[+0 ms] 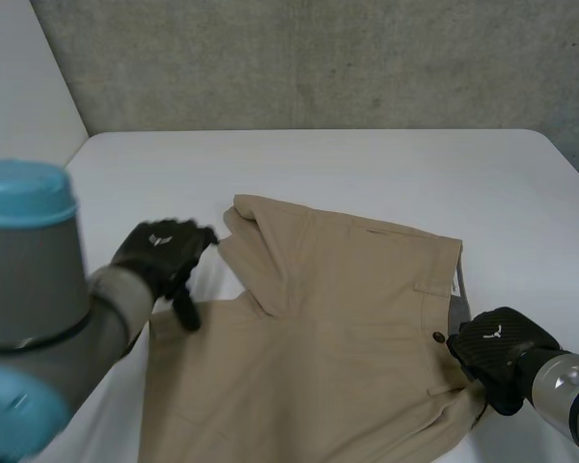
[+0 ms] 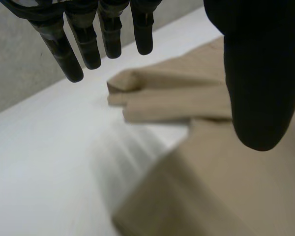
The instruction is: Fold the shorts.
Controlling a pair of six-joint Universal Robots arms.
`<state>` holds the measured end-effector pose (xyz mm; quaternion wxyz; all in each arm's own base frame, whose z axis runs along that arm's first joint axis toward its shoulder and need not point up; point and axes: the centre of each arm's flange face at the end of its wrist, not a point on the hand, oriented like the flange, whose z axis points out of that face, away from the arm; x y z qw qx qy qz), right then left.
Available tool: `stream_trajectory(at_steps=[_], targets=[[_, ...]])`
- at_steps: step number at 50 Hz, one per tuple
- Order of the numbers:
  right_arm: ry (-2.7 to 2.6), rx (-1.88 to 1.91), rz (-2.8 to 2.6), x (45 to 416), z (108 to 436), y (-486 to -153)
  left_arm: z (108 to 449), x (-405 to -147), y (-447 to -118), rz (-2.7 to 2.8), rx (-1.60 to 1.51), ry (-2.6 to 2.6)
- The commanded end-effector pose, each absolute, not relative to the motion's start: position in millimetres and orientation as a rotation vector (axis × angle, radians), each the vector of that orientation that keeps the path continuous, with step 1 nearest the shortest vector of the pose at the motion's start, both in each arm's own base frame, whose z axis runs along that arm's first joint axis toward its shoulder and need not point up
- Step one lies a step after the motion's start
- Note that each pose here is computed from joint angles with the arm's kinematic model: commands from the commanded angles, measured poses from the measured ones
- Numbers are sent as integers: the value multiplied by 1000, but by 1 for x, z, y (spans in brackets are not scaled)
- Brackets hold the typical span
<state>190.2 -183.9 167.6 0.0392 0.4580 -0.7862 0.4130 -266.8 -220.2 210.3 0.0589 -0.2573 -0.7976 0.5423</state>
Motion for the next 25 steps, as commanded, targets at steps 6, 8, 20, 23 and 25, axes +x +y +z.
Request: stream_trajectory(at_steps=[6,8,20,23,25], targets=[[-2419,1376,1320,195,164,-185,144,-310,-315,1689,-951,-2375],[-2420,1373,1325,195,164,-185,135,-310,-324,1704,-992,-2380],[-2410,1363,1341,195,164,-187,123,-314,-335,1721,-1024,-2370],[-2408,1361,1342,195,163,-187,124,-316,-336,1734,-1022,-2342],[-2409,1361,1340,195,163,-187,124,-318,-337,1736,-1028,-2313]])
